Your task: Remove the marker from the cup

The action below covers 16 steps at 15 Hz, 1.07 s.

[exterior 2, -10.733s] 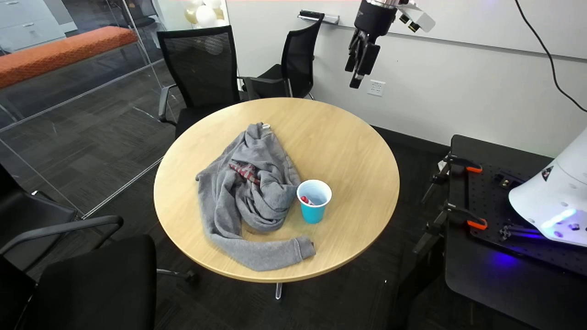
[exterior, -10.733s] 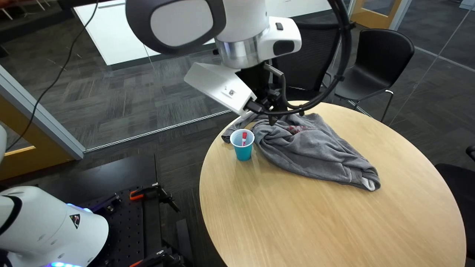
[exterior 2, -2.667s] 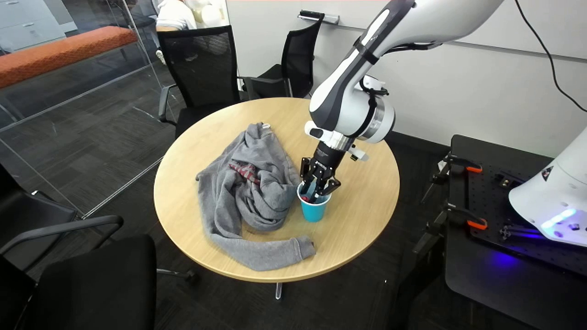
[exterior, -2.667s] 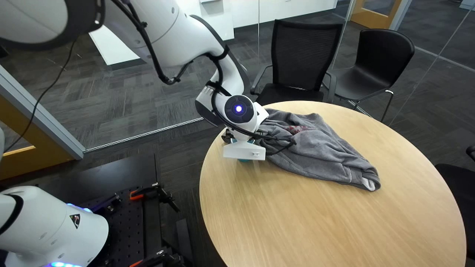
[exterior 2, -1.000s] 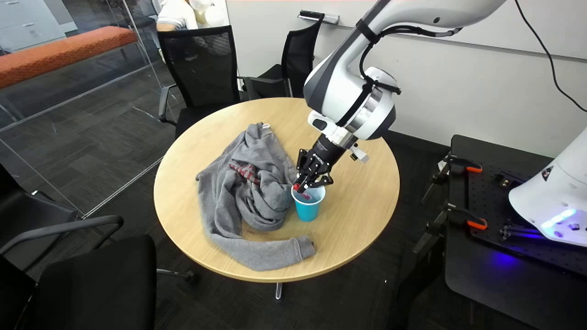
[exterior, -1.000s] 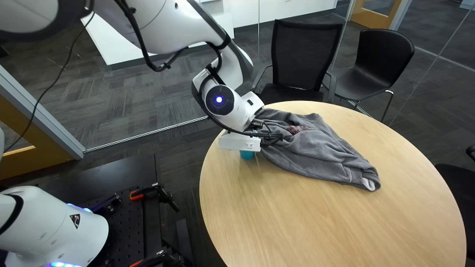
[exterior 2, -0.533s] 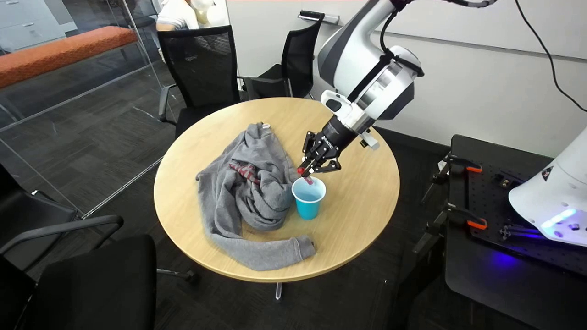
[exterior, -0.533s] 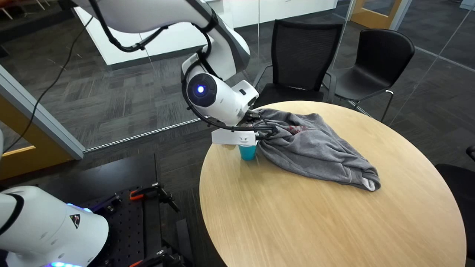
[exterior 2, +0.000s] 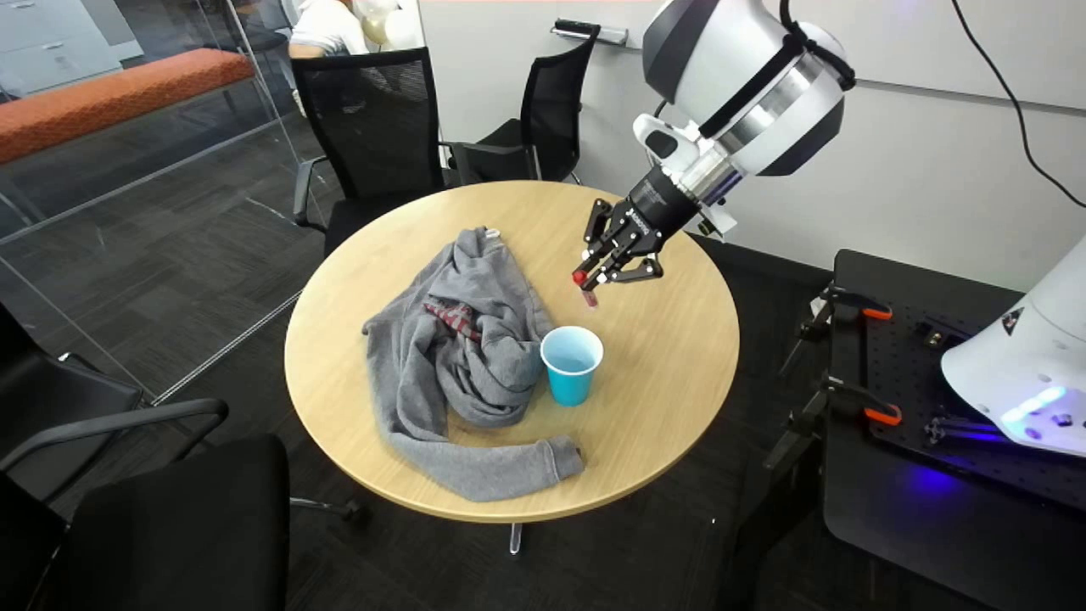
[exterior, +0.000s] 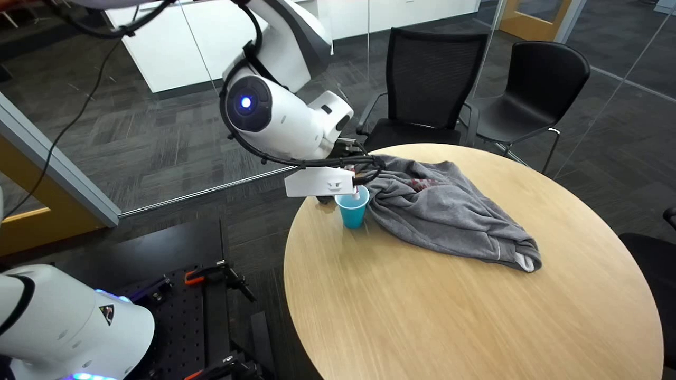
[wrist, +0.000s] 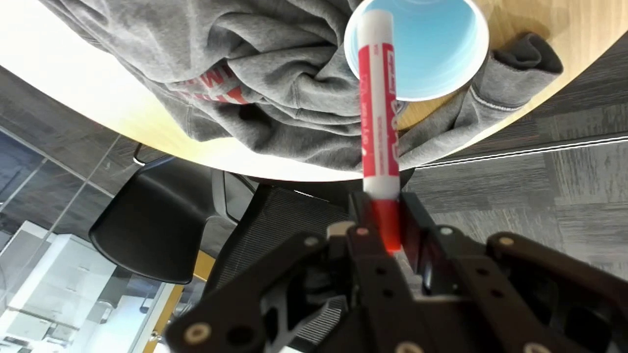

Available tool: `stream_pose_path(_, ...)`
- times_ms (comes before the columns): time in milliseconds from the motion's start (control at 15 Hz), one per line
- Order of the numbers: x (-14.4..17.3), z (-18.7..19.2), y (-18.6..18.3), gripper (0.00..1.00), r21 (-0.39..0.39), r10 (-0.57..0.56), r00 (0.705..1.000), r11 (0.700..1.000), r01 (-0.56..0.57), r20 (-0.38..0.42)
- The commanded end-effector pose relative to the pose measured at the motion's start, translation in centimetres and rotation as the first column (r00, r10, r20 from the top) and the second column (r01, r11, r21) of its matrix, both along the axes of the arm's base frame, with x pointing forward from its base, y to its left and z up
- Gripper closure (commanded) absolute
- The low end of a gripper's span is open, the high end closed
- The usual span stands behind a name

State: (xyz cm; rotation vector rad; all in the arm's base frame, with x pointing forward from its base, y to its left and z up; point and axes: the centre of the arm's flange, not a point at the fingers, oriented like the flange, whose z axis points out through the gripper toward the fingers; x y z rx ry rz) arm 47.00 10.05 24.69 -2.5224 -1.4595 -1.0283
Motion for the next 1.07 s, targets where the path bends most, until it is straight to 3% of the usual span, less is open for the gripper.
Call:
stream_pose_path(0,-2.4,1.8,-2.1,0.95,-0.004,-0.020,1.000,1.000,0.020,0.003)
stream_pose_path(400,-1.4,1.5,-6.5,0.95,-0.046,-0.131,0.988,0.991,0.128,-0.081)
stream_pose_path(733,0.4,1.4,-9.9,0.95,0.010,-0.085,0.979,0.996,0.089,-0.186)
stream_pose_path(1000,1.5,1.3,-12.1,0.95,0.086,-0.022,0.941,0.995,0.054,-0.339)
